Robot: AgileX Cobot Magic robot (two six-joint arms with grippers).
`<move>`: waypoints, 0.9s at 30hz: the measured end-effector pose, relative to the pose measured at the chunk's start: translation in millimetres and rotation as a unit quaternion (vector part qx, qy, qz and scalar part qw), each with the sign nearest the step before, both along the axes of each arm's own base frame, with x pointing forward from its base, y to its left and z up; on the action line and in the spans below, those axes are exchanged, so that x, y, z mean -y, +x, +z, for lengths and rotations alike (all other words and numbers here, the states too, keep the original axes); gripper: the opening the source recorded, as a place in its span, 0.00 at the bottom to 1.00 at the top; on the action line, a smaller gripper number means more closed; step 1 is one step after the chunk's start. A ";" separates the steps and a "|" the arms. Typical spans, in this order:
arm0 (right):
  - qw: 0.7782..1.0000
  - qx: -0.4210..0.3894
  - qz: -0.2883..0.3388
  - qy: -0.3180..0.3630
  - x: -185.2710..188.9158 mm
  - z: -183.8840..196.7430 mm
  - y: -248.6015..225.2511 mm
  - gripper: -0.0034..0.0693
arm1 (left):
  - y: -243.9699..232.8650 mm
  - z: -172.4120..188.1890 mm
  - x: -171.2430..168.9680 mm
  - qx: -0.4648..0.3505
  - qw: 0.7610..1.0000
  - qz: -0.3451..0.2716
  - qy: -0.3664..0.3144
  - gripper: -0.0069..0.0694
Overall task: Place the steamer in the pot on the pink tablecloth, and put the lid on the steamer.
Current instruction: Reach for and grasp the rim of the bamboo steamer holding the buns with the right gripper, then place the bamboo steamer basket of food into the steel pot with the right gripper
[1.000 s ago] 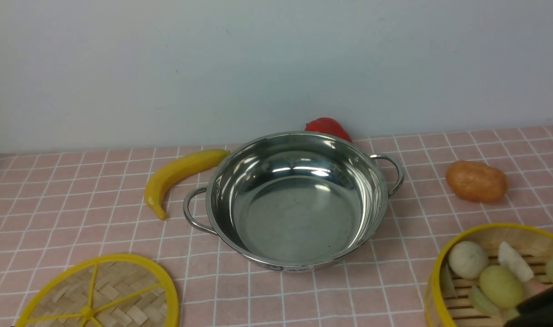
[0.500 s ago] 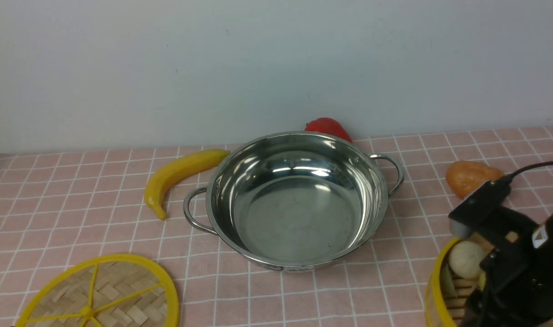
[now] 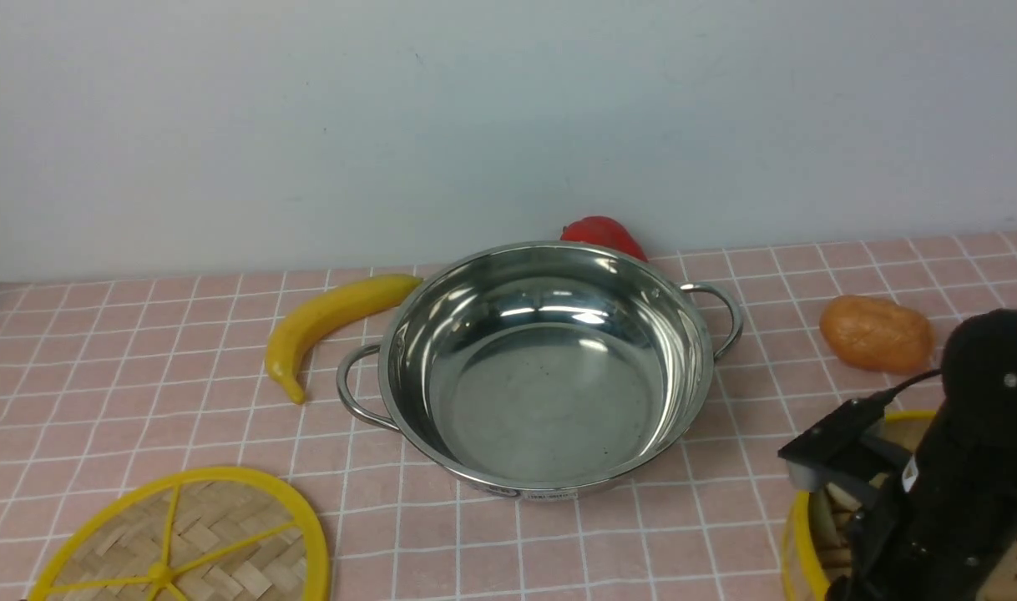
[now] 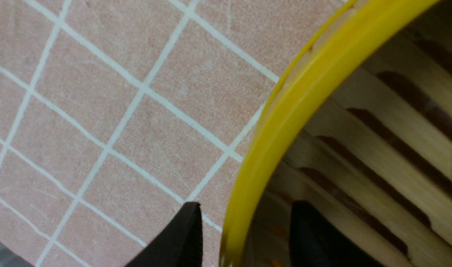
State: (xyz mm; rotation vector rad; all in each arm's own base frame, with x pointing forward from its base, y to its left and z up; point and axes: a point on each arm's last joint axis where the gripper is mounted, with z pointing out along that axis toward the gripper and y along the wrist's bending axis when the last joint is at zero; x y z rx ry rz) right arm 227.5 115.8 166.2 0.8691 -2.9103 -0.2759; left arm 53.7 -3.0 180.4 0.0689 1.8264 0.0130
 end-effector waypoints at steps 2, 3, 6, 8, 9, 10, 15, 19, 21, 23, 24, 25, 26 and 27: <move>1.000 -0.006 0.008 -0.012 -1.2 -4.0 -0.8 0.41 | 0.0 0.0 0.0 0.000 1.000 0.000 0.000 0.41; 1.000 -0.007 0.009 -0.017 -0.9 -4.7 -0.9 0.35 | 0.0 0.0 0.0 0.000 1.000 0.000 0.000 0.41; 1.000 -0.009 -0.002 -0.026 0.3 -3.5 -1.7 0.15 | 0.0 0.0 0.0 0.000 1.000 0.000 0.000 0.41; 1.000 0.001 -0.004 -0.031 2.0 0.8 -1.8 0.14 | 0.0 0.0 0.0 0.000 1.000 0.000 0.000 0.41; 0.999 0.007 -0.003 -0.035 3.2 3.0 -1.7 0.14 | 0.0 0.0 0.0 0.000 1.000 0.000 0.000 0.41; 0.999 0.015 -0.002 -0.039 4.7 5.7 -1.9 0.13 | 0.0 0.0 0.0 0.000 1.000 0.000 0.000 0.41; 0.997 0.056 -0.008 -0.044 8.7 43.4 -1.4 0.13 | 0.0 0.0 0.0 0.000 1.000 0.000 0.000 0.41; 0.993 0.110 0.005 -0.042 8.7 89.7 3.8 0.13 | 0.0 0.0 0.0 0.000 1.000 0.000 0.000 0.41; 0.990 0.131 0.011 -0.040 6.4 100.8 6.8 0.13 | 0.0 0.0 0.0 0.000 1.000 0.000 0.000 0.41; 0.980 0.186 0.059 -0.038 -7.4 125.7 11.8 0.13 | 0.0 0.0 0.0 0.000 1.000 0.000 0.000 0.41; 0.976 0.199 0.076 -0.039 -13.1 131.1 12.2 0.13 | 0.0 0.0 0.0 0.000 1.000 0.000 0.000 0.41; 0.971 0.213 0.103 -0.038 -19.4 137.8 12.5 0.13 | 0.0 0.0 0.0 0.000 1.000 0.000 0.000 0.41; 0.969 0.216 0.115 -0.038 -22.8 138.8 11.7 0.13 | 0.0 0.0 0.0 0.000 1.000 0.000 0.000 0.41; 0.960 0.230 0.155 -0.036 -35.8 145.8 11.3 0.13 | 0.0 0.0 0.0 0.000 1.000 0.000 0.000 0.41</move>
